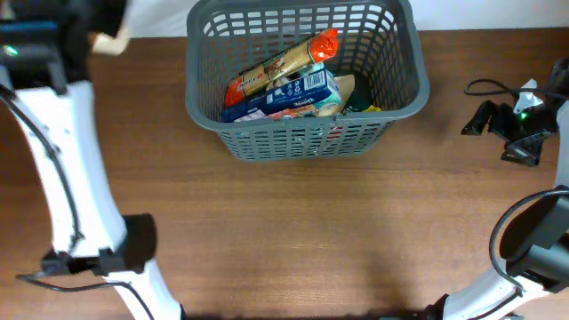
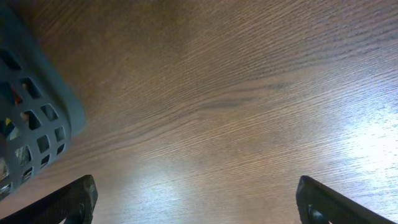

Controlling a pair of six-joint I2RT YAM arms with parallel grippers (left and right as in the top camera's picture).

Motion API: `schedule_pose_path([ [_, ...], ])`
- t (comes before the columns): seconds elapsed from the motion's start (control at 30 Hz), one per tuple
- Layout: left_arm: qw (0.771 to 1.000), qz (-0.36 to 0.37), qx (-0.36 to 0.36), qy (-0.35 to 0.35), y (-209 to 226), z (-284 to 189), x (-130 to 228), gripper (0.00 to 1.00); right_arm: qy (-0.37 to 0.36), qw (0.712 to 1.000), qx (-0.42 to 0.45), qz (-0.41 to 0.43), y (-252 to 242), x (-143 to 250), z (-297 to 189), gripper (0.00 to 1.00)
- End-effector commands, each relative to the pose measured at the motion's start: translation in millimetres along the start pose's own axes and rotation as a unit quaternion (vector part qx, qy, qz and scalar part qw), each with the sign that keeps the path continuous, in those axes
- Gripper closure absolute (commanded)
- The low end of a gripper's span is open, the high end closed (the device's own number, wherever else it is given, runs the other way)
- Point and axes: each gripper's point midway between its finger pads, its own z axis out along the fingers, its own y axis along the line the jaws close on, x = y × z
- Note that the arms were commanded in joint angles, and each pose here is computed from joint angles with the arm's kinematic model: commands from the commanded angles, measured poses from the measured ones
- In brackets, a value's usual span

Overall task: Pack container
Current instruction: 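Carry the clear snack bag with the left gripper into the basket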

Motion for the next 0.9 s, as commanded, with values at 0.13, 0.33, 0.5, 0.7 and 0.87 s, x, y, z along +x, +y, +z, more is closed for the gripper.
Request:
schedule_pose_path([
  [0.13, 0.931, 0.315, 0.143, -0.117, -150, 5, -76, 0.98, -0.003, 1.0, -0.003, 0.0, 3, 1, -2, 0.01],
  [0.33, 0.891, 0.376, 0.242, -0.077, -240, 63, -44, 0.98, -0.003, 1.0, -0.003, 0.0, 3, 1, -2, 0.01],
  [0.5, 0.876, 0.377, 0.299, -0.023, -282, 112, 1, 0.96, -0.003, 1.0, -0.003, 0.0, 3, 1, -2, 0.01],
  [0.7, 0.881, 0.34, 0.33, 0.026, -312, 147, 33, 0.66, -0.003, 1.0, -0.003, 0.0, 3, 1, -2, 0.01],
  [0.87, 0.946, 0.223, 0.229, 0.064, -272, 153, 10, 0.01, -0.003, 1.0, -0.003, 0.0, 3, 1, -2, 0.01],
])
